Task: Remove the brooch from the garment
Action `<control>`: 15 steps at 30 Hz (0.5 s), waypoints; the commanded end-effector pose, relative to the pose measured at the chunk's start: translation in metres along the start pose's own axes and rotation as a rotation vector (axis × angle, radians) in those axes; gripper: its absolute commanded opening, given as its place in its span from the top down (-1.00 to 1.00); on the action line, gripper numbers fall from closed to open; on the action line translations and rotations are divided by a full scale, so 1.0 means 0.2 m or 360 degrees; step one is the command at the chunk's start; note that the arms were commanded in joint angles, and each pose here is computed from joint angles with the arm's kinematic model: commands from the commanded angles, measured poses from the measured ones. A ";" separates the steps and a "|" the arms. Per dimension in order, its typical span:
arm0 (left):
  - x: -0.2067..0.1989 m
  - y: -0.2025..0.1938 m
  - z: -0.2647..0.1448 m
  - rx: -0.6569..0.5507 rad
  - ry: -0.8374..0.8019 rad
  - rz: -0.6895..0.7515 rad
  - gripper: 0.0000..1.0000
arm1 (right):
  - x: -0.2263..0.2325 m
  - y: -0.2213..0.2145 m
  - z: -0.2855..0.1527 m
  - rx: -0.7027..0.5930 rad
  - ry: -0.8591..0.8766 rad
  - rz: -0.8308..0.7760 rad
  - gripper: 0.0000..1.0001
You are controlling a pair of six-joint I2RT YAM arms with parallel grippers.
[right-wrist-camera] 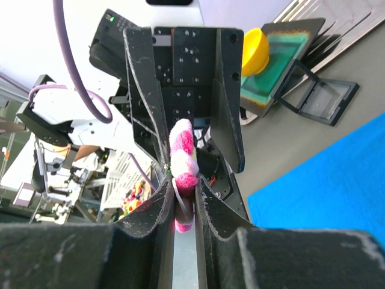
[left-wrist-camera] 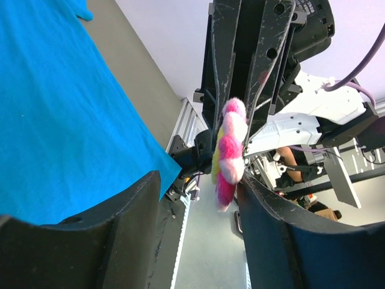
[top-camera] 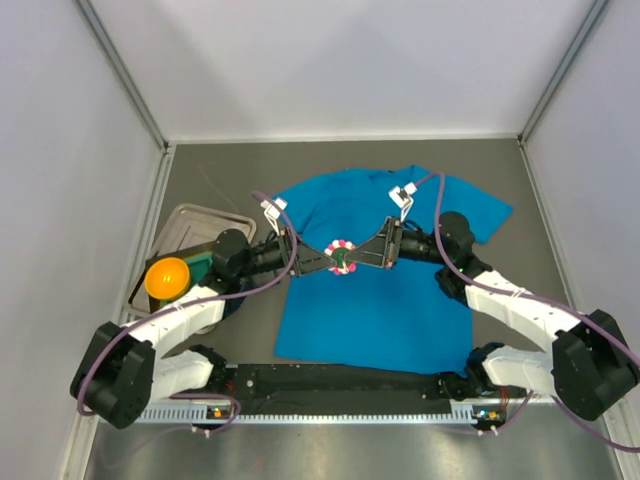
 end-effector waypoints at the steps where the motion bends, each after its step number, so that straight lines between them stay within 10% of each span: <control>1: -0.02 0.00 -0.01 -0.0011 -0.0008 0.0103 -0.18 | 0.03 0.04 0.00 -0.0120 0.0024 -0.0031 1.00; 15: -0.07 -0.03 -0.03 -0.0249 0.0021 0.0182 -0.36 | 0.01 0.07 0.00 -0.0380 -0.0069 0.0061 1.00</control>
Point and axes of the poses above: each gripper's point midway between its finger pads, its own z axis out along the fingers, its own x axis along the line the jaws close on, y = z × x, the point moved 3 cm from there along -z, back along the fingers, and after that the axes turned 1 degree about z, right-handed, at the moved point
